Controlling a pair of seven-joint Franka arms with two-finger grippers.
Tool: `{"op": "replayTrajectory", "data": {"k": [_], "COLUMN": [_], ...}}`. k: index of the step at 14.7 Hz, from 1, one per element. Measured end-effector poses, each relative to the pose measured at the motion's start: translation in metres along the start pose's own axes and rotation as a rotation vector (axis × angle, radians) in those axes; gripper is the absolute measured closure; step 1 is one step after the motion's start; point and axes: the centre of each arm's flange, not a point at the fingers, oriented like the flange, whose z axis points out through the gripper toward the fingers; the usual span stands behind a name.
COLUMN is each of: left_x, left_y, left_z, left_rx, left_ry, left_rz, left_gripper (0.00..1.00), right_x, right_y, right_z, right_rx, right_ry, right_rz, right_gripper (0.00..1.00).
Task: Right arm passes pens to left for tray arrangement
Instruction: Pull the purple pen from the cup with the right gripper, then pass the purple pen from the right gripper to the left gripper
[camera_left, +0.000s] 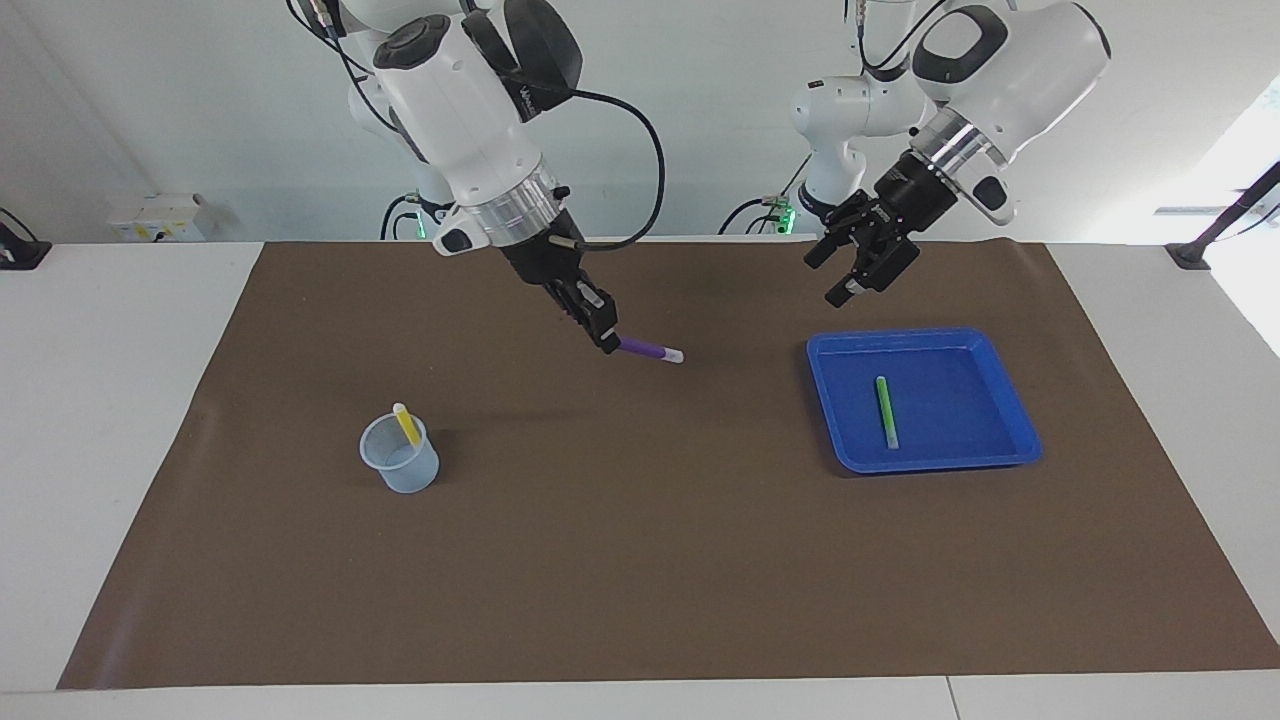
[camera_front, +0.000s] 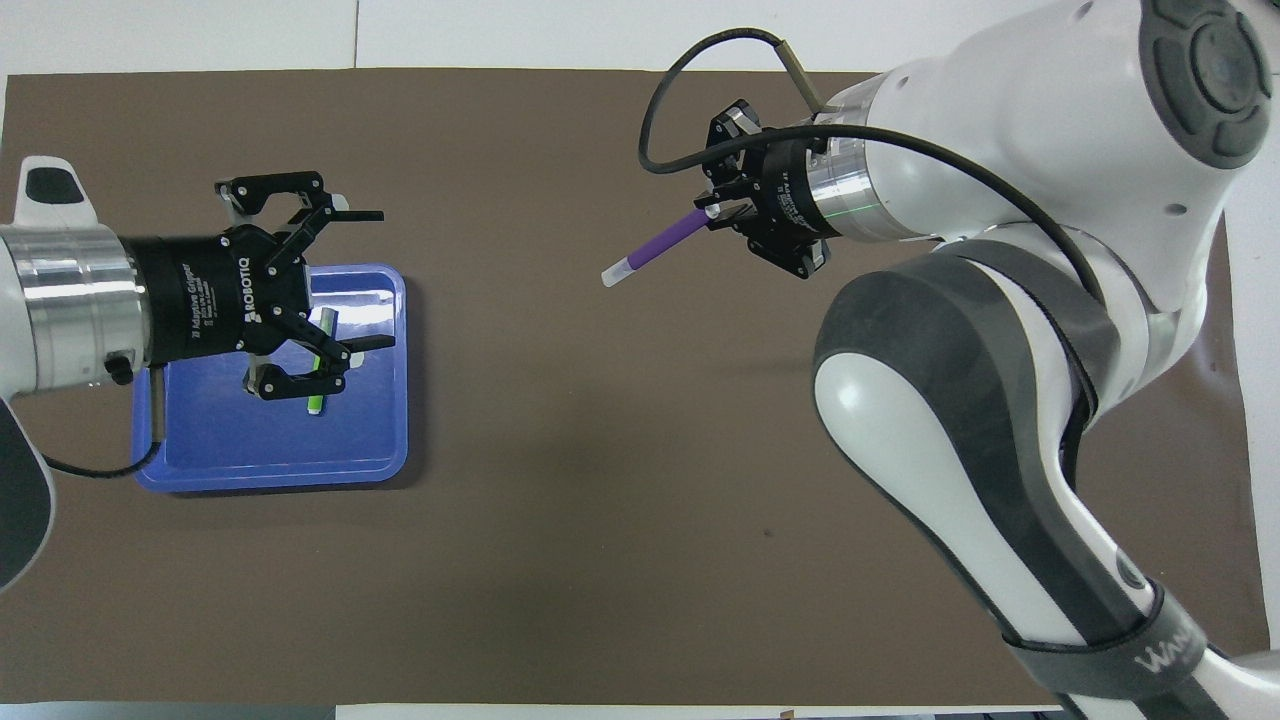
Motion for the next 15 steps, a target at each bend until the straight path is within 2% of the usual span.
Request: {"op": "replayTrajectory", "data": {"k": [3, 7, 11, 13, 15], "left_x": [-0.028, -0.039, -0.034, -0.035, -0.039], "left_y": [-0.027, -0.045, -0.033, -0.026, -0.02], "left_z": [0.02, 0.037, 0.049, 0.06, 0.065], "left_rx": [0.005, -0.022, -0.068, -0.075, -0.078], "left_ry": [0.004, 0.147, 0.239, 0.269, 0.268], "left_rz": [-0.074, -0.071, -0.091, -0.082, -0.074], "left_gripper": [0.0, 0.0, 0.0, 0.0, 0.0], "right_x": [-0.028, -0.047, -0.053, -0.054, -0.059], "right_y": [0.004, 0.008, 0.008, 0.008, 0.009], "right_z": [0.007, 0.009, 0.007, 0.007, 0.007], "right_rx": [-0.015, -0.022, -0.019, -0.02, -0.022], "right_ry": [-0.027, -0.046, -0.052, -0.053, -0.058], "right_rz": [0.026, 0.01, 0.001, 0.001, -0.006], "right_gripper": [0.84, 0.84, 0.84, 0.84, 0.84]}}
